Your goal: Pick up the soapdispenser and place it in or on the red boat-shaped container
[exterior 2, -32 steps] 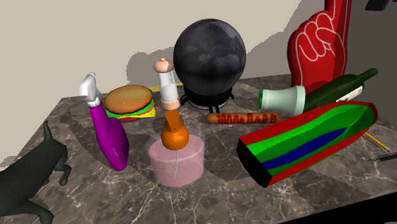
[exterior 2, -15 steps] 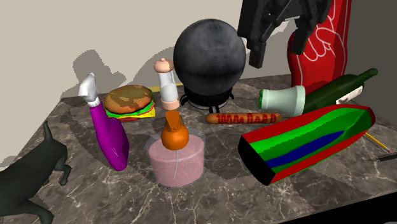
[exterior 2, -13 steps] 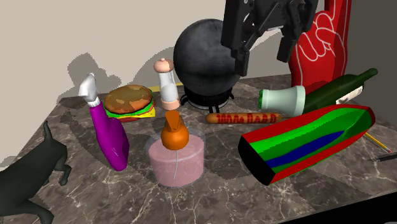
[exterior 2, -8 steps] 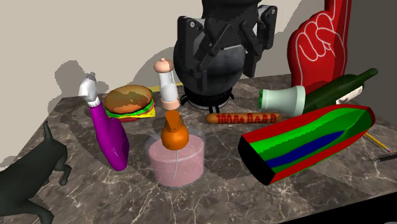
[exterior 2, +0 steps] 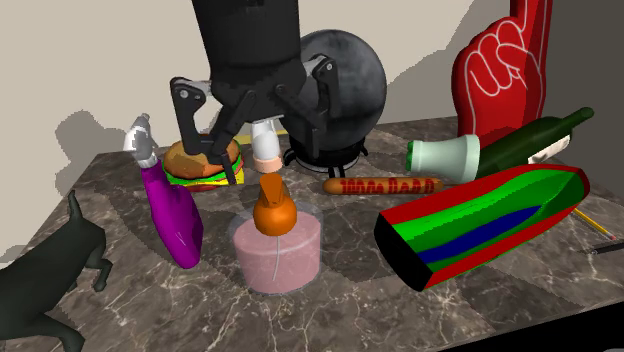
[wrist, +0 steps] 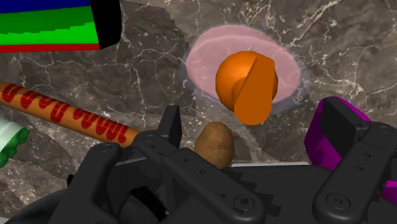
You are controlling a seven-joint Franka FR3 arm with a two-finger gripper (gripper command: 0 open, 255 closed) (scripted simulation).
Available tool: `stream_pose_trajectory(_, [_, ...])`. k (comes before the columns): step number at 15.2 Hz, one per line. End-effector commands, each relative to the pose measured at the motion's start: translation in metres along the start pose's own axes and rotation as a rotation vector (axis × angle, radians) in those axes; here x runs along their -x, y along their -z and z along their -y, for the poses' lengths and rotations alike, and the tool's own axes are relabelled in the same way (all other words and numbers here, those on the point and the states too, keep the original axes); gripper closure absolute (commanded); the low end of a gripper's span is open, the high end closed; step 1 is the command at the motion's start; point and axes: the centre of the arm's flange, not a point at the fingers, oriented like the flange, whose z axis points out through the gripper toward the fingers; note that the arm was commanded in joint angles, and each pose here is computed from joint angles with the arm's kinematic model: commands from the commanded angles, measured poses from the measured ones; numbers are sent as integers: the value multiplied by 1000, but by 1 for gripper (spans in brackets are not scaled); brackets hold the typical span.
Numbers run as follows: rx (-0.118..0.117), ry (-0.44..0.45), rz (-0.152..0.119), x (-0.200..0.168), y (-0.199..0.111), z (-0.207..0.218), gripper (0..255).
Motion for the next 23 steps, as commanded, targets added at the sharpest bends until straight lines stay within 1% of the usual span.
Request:
stream_pose_trajectory(1, [-1, -1, -1, 0, -10, 5, 0])
stream_pose_trajectory(7, [-1, -1, -1, 0, -39, 5, 0])
stream_pose_trajectory(14, [-1, -1, -1, 0, -39, 5, 0])
stream_pose_trajectory(15, [-1, -1, -1, 0, -39, 5, 255])
stream_pose_trajectory(23, [-1, -1, -1, 0, -39, 5, 255])
